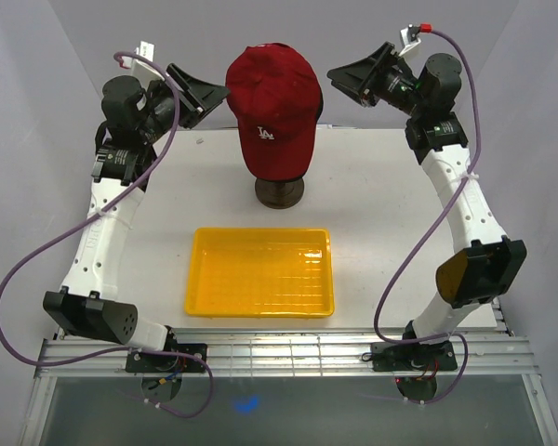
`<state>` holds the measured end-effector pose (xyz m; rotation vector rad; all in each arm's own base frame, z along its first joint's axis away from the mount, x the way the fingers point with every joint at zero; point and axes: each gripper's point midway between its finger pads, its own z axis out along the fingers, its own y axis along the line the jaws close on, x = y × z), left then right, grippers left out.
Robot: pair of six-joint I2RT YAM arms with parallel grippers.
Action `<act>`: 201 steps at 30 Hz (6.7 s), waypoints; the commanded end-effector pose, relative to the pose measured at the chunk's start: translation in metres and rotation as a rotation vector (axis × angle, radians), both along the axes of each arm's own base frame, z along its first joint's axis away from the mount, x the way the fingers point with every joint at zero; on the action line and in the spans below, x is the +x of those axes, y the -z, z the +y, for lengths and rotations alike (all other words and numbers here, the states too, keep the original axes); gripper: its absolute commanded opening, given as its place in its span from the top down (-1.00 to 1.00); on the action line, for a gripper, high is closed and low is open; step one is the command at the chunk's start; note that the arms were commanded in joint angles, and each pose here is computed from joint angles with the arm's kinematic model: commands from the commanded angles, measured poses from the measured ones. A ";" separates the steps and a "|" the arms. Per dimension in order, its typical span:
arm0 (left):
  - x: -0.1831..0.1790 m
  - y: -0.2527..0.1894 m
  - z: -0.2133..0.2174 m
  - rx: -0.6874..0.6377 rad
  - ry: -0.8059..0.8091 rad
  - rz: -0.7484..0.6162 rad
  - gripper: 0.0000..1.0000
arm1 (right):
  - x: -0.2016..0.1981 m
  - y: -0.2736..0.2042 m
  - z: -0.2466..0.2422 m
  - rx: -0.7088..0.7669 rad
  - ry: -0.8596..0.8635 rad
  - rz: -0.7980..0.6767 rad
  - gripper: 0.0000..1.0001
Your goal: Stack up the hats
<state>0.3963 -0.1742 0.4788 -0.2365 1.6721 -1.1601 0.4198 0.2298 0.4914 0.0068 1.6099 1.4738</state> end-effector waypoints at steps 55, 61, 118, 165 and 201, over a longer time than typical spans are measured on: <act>0.008 -0.032 -0.044 -0.069 0.112 -0.116 -0.07 | 0.017 0.022 0.029 0.042 -0.067 0.053 0.11; 0.007 -0.032 -0.044 -0.070 0.112 -0.115 -0.08 | 0.013 0.021 0.029 0.071 -0.073 0.055 0.26; 0.009 -0.031 -0.048 -0.066 0.130 -0.117 -0.08 | 0.009 0.010 0.018 0.329 -0.127 0.025 0.17; 0.013 -0.020 -0.049 -0.065 0.133 -0.092 -0.08 | 0.002 0.009 0.026 0.393 -0.174 0.027 0.57; 0.008 -0.015 -0.046 -0.048 0.120 -0.090 -0.08 | 0.035 0.072 0.017 0.201 0.055 0.196 0.84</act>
